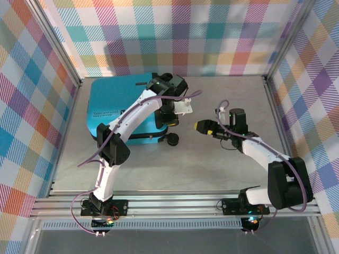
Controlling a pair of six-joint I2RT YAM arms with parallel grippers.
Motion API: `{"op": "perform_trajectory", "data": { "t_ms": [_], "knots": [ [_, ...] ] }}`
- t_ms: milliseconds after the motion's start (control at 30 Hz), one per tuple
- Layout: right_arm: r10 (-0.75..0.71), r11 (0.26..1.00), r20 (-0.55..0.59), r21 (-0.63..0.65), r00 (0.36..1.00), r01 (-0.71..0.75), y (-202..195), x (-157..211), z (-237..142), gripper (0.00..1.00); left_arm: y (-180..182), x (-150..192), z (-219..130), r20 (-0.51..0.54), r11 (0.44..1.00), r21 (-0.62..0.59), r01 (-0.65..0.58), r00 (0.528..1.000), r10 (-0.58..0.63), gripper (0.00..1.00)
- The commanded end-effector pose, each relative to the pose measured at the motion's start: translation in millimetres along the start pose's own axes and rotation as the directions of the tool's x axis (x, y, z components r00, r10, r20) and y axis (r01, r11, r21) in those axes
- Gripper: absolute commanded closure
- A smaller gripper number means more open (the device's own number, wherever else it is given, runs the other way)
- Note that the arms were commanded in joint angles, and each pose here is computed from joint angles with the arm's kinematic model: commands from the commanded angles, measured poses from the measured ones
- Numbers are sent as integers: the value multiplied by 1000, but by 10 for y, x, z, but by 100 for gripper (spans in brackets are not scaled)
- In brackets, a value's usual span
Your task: Pack the luggage
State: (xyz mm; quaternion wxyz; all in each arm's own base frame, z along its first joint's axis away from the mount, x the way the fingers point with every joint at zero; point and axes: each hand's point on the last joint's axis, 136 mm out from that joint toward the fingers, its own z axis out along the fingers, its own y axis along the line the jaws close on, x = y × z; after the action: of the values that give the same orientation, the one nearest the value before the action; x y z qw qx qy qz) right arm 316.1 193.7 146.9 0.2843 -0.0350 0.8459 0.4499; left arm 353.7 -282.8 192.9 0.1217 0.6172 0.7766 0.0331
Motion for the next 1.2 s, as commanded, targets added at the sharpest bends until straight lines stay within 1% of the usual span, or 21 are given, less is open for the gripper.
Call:
{"op": "perform_trajectory", "data": {
  "t_ms": [0,133,233,367,467,600,733,800,933,1067,1167],
  "knots": [
    [-136,991,65,17,989,136,110,20,36,9,267,-126,-292,86,988,-120,99,992,-89,92],
    [-280,960,75,48,957,277,266,249,162,10,352,-232,-534,176,977,-153,150,977,-122,92],
    [-326,945,83,55,942,322,347,339,252,13,347,-274,-639,215,974,-151,167,968,-132,91],
    [-410,912,96,65,907,405,526,443,448,17,367,-281,-671,227,970,-158,186,963,-148,91],
    [-465,885,114,54,878,462,697,507,662,24,404,-293,-694,240,963,-170,209,957,-165,91],
    [-542,836,170,5,823,549,980,636,949,31,462,-314,-714,255,952,-191,239,949,-187,91],
    [-618,776,219,15,755,631,1139,767,1198,36,490,-328,-775,277,944,-200,263,939,-202,91],
    [-639,758,241,42,730,650,1158,772,1287,38,484,-330,-801,285,943,-196,268,936,-206,90],
    [-640,762,272,111,718,637,1099,723,1446,45,486,-325,-837,293,940,-197,279,932,-215,90],
    [-655,753,302,181,693,633,1084,638,1579,47,481,-329,-832,294,941,-193,278,931,-215,90],
    [-656,752,313,198,686,629,1100,593,1699,50,480,-328,-820,292,941,-192,280,931,-218,90]
  ]
}}
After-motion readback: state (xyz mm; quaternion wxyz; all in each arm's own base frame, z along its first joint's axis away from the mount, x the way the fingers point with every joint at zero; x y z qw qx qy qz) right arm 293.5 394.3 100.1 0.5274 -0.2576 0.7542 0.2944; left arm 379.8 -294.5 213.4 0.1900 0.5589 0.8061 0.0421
